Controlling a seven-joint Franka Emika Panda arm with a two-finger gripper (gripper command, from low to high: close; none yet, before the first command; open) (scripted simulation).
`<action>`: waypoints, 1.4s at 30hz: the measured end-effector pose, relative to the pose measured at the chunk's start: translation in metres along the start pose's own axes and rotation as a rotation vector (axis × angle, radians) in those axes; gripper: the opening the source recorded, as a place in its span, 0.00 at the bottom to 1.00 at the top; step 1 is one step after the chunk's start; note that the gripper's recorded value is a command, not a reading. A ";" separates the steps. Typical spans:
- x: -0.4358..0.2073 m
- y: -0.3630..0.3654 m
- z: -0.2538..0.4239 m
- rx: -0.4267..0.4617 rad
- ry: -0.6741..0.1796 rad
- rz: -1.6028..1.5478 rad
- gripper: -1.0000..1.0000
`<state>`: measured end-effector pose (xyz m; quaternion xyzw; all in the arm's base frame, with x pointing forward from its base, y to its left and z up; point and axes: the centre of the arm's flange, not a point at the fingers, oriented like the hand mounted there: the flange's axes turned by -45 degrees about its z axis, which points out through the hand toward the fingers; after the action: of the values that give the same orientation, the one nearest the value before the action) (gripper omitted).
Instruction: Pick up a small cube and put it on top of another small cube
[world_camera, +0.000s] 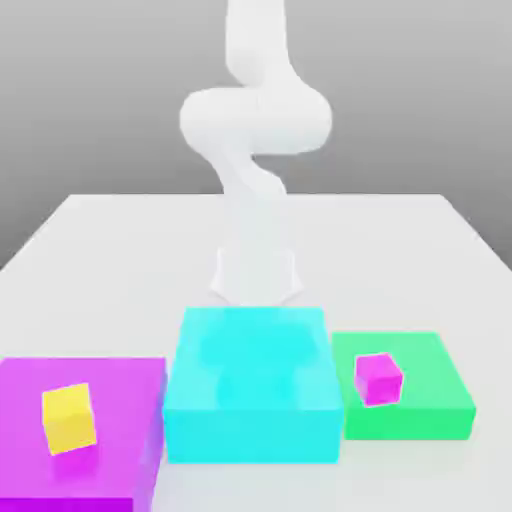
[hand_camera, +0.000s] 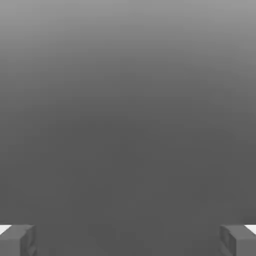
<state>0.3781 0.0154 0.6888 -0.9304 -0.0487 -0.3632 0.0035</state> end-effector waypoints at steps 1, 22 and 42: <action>0.003 -0.007 0.017 0.019 -0.024 -0.044 0.50; -0.075 -0.227 0.327 0.402 -0.402 -0.964 0.50; -0.266 -0.336 0.491 0.594 -0.566 -1.457 0.00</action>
<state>0.4844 0.3468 0.1380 -0.6828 -0.7306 0.0008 0.0005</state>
